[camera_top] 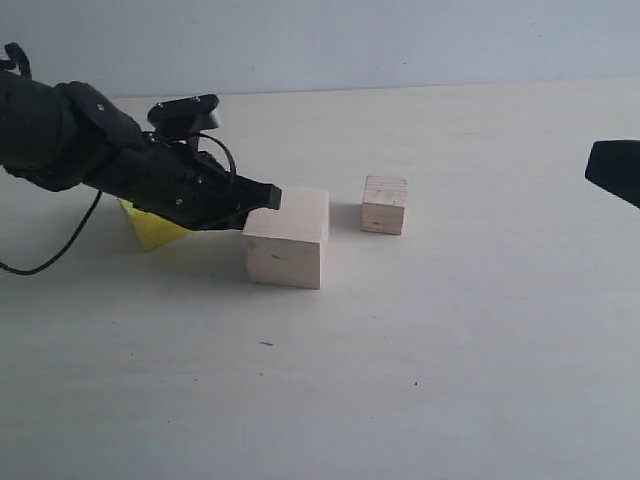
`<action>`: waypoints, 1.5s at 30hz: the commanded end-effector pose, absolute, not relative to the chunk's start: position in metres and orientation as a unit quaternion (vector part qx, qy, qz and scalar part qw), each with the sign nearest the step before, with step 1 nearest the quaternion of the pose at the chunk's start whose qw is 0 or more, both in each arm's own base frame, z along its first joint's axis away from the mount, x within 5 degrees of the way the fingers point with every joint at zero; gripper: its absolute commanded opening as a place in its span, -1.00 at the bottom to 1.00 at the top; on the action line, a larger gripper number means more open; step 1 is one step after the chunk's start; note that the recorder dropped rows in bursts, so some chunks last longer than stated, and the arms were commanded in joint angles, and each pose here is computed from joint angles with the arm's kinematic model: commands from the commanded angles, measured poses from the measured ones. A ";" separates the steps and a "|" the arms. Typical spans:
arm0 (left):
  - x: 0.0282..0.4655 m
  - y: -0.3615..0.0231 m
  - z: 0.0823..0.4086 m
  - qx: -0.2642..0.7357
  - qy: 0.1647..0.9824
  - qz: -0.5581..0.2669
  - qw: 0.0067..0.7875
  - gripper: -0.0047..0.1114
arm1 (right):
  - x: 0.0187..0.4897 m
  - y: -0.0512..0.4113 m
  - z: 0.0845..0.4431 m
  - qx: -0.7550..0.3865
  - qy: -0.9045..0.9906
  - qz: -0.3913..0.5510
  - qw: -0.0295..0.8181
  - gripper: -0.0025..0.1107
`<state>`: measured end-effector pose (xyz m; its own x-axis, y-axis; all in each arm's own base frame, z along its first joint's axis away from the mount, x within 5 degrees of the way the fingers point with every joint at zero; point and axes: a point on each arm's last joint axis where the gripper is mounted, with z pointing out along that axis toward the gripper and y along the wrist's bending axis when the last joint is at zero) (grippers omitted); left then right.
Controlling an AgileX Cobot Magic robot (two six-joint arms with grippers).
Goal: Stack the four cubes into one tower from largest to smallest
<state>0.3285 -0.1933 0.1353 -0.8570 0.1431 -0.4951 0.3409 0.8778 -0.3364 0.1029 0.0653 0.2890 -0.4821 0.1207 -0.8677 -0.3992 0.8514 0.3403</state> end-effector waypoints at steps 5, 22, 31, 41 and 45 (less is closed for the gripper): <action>0.319 -0.228 0.136 0.186 0.918 -0.281 0.211 -0.92 | 0.103 0.066 0.291 -0.087 0.820 0.259 0.503 -0.96; 0.331 -0.239 0.118 0.197 0.917 -0.282 0.203 -0.92 | 0.102 0.065 0.289 -0.089 0.827 0.255 0.493 -0.96; 0.350 -0.242 0.110 0.188 0.918 -0.259 0.233 -0.92 | 0.102 0.065 0.289 -0.089 0.828 0.255 0.491 -0.96; 0.380 -0.251 0.100 0.162 0.917 -0.239 0.275 -0.92 | 0.102 0.065 0.288 -0.090 0.830 0.254 0.489 -0.96; 0.387 -0.246 0.101 0.124 0.920 -0.217 0.303 -0.92 | 0.101 0.065 0.288 -0.090 0.831 0.253 0.487 -0.96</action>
<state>0.3826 -0.2467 0.0977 -0.7897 0.1495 -0.5950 0.4041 0.8565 -0.3211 0.1012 0.0649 0.2851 -0.5174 0.0974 -0.8502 -0.3909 0.8569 0.3361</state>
